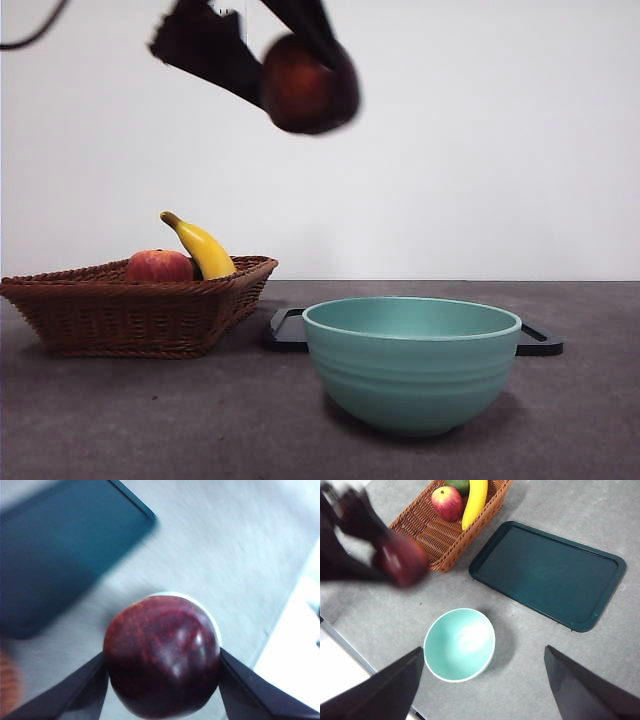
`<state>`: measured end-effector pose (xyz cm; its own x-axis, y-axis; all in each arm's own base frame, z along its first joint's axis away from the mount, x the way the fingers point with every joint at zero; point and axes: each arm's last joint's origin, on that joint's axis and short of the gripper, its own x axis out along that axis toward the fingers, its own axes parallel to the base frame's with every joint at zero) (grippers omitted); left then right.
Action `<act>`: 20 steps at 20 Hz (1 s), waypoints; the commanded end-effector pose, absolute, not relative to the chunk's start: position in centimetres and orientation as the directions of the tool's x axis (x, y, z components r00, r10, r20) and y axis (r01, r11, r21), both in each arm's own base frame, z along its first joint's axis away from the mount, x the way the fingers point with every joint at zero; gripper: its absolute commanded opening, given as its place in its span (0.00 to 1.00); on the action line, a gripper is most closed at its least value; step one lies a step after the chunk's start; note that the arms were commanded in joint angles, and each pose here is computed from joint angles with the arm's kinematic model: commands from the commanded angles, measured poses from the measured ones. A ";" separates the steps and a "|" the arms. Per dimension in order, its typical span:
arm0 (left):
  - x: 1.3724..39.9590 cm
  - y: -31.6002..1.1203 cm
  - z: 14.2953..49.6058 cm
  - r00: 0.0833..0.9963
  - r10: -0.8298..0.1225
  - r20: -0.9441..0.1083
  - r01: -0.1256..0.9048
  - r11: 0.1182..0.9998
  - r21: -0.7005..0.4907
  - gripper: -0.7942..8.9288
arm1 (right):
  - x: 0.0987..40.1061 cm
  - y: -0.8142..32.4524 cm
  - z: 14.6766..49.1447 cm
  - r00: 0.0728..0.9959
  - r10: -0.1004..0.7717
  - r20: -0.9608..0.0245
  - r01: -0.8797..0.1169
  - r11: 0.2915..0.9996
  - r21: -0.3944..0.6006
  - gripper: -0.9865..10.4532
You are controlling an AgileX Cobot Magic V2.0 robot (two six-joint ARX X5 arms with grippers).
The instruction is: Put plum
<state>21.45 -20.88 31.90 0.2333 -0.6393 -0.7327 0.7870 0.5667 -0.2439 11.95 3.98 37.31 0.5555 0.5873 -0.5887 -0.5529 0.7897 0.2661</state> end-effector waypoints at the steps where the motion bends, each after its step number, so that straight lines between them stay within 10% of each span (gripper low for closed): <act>1: 21.5 -23.0 30.6 0.181 -0.629 -0.756 0.828 0.512 -0.229 0.33 | 12.1 4.1 37.9 0.565 0.593 -0.573 -0.556 0.787 0.266 0.42; 20: 21.7 -30.7 20.4 0.129 -0.431 -0.893 0.905 0.420 -0.072 0.33 | 12.0 4.1 37.9 0.565 0.593 -0.574 -0.556 0.787 0.266 0.42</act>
<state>21.66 -29.96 20.68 0.1300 -0.4309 -0.8930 0.8912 0.4454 -0.0852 11.95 3.98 37.31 0.5555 0.5873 -0.5887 -0.5529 0.7897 0.2661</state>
